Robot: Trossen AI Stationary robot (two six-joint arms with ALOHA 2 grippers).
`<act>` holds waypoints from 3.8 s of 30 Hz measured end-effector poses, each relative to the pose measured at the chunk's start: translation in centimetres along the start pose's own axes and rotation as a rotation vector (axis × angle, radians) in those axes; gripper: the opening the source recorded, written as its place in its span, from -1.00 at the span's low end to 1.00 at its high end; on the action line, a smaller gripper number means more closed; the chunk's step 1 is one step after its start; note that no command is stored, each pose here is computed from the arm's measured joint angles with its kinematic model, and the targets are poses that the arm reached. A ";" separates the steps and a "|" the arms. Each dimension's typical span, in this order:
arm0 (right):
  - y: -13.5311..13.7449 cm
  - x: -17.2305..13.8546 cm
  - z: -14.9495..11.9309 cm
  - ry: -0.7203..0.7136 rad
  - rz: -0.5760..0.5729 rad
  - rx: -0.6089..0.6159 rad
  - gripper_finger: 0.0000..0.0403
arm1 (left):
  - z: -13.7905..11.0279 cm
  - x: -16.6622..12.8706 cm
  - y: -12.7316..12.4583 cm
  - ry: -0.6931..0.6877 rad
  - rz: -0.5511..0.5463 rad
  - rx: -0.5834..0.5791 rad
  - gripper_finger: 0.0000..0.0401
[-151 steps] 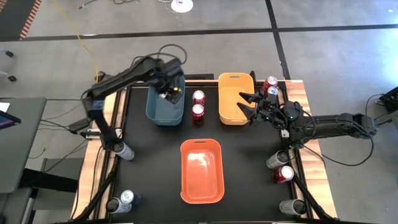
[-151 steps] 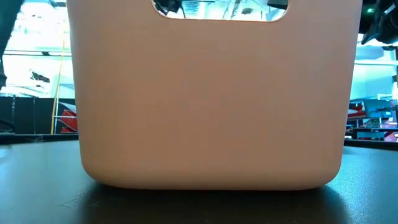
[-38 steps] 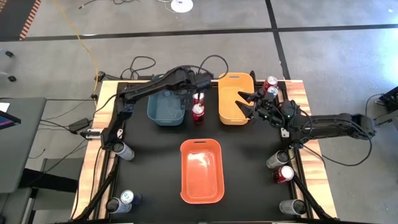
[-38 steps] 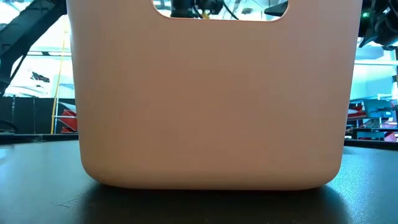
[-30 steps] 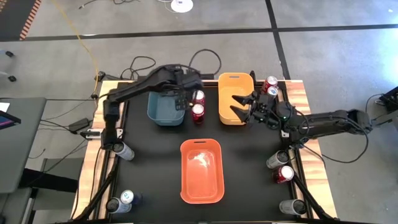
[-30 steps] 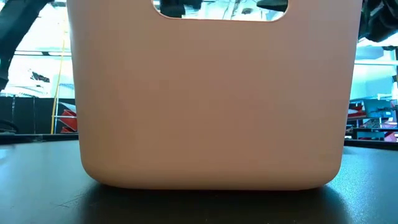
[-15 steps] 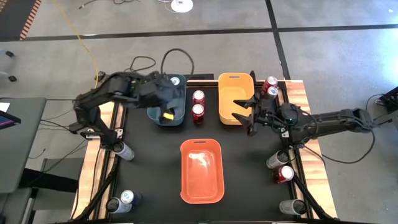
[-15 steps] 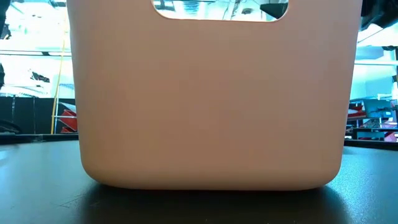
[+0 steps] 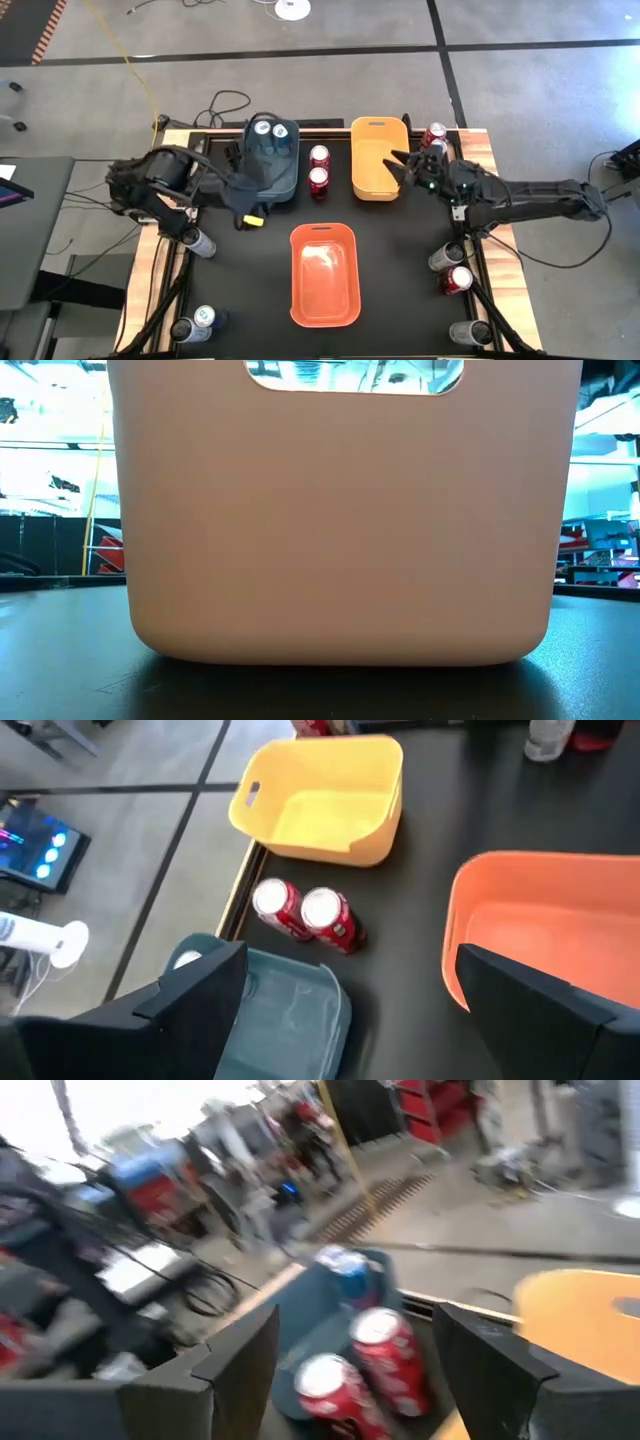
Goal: Sort soda cans
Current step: Put the top blue soda can into the blue bin
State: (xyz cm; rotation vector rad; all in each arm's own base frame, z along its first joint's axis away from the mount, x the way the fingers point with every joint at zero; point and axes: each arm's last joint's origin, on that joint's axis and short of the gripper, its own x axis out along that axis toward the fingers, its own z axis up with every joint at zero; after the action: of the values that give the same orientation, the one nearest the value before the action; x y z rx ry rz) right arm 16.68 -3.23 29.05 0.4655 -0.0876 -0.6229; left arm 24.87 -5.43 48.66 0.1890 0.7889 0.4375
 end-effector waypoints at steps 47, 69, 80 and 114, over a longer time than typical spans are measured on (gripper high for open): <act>-10.9 3.5 6.3 0.821 -1.003 -0.008 0.22 | -22.7 13.6 -1.7 -0.237 0.004 -0.310 0.77; -11.9 3.9 5.9 0.830 -1.090 0.040 0.22 | -22.7 13.6 -1.8 -0.240 0.005 -0.252 0.77; -12.5 4.8 5.1 0.882 -1.113 0.083 0.22 | -22.7 13.6 -1.7 -0.239 0.014 -0.193 0.77; -14.1 5.3 2.9 0.574 -1.281 0.432 0.87 | -23.1 13.7 -1.8 -0.198 0.004 -0.106 0.77</act>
State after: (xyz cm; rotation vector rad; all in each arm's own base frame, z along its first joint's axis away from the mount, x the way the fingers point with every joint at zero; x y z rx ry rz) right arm 12.69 -17.51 25.08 1.1124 0.6921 -1.7060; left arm 17.28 -0.88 23.26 0.1324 0.5694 0.4555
